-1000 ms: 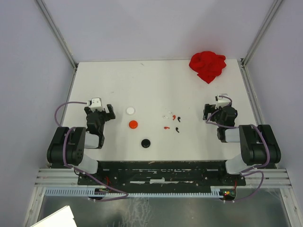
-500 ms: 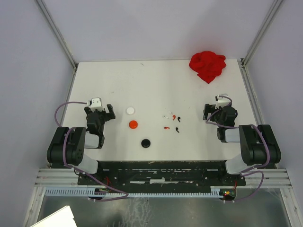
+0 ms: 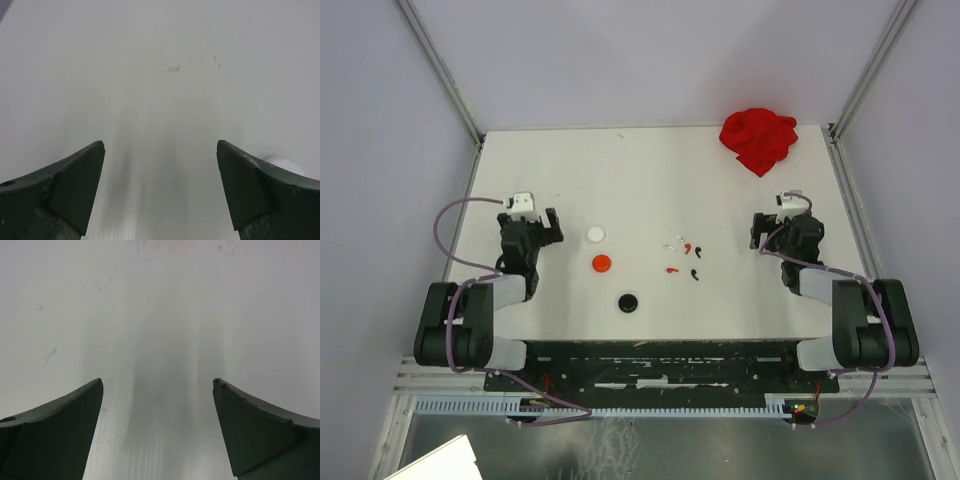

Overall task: Insert the wireless bluetooth earbuds into the charging case
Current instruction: Pick up the charging case at the center of the board.

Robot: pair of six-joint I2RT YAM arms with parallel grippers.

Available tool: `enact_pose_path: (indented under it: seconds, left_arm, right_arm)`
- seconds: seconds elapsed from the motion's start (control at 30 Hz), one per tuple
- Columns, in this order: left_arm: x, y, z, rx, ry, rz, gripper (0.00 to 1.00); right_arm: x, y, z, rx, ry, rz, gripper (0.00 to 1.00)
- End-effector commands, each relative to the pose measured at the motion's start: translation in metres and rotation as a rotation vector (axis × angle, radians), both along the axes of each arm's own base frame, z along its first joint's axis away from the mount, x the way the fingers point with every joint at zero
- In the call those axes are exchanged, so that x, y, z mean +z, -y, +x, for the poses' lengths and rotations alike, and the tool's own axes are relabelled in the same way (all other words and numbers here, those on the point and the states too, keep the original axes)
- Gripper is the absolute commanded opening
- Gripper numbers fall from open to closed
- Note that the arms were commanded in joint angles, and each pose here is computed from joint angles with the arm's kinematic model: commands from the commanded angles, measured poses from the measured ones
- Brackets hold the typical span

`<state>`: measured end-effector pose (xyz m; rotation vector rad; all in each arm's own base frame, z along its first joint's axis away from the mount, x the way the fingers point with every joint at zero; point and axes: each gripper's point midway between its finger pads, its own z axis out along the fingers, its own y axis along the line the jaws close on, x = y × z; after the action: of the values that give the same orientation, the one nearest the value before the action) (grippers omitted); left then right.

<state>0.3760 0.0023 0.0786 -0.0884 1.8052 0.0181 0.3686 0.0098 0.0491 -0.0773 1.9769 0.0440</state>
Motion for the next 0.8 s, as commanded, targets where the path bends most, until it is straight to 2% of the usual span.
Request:
enact_pose_path:
  seconds: [0.0,0.13,0.23,0.3,0.37,0.4,0.47,0.53,0.63,0.67,0.77]
  left_arm:
    - [0.074,-0.001,0.024,0.058,0.021,-0.075,0.99]
    - [0.109,0.018,0.032,0.032,0.043,-0.277,0.99]
    - [0.111,0.025,0.036,0.072,0.014,-0.439,0.99]
    - [0.106,0.03,0.038,0.079,-0.026,-0.494,0.99]
    - [0.107,0.044,0.041,0.005,-0.03,-0.523,0.99]
    - [0.107,0.05,0.041,-0.028,-0.026,-0.543,0.99]
    - [0.11,0.058,0.042,-0.072,-0.01,-0.576,0.99]
    - [0.111,0.061,0.042,-0.08,-0.008,-0.595,0.99]
    - [0.108,0.055,0.042,-0.041,-0.024,-0.588,0.99]
    - [0.106,0.051,0.041,-0.019,-0.029,-0.578,0.98]
    - [0.104,0.044,0.037,0.017,-0.036,-0.551,0.96]
  right_arm:
    - [0.113,-0.012,0.027,-0.002,0.102,0.083,0.99]
    - [0.193,-0.052,0.019,0.082,0.122,0.265,0.99]
    - [0.241,-0.102,0.015,0.342,0.161,0.357,0.99]
    - [0.263,-0.137,0.015,0.54,0.219,0.477,0.99]
    - [0.277,-0.16,0.015,0.663,0.248,0.658,0.99]
    - [0.281,-0.168,0.02,0.688,0.245,0.753,0.99]
    - [0.281,-0.188,0.028,0.773,0.166,0.842,0.99]
    - [0.265,-0.214,0.034,0.789,0.083,0.774,0.99]
    - [0.219,-0.252,0.036,0.726,-0.017,0.414,0.99]
    - [0.21,-0.264,0.037,0.728,-0.044,0.339,0.99]
    - [0.187,-0.296,0.041,0.75,-0.106,0.275,0.99]
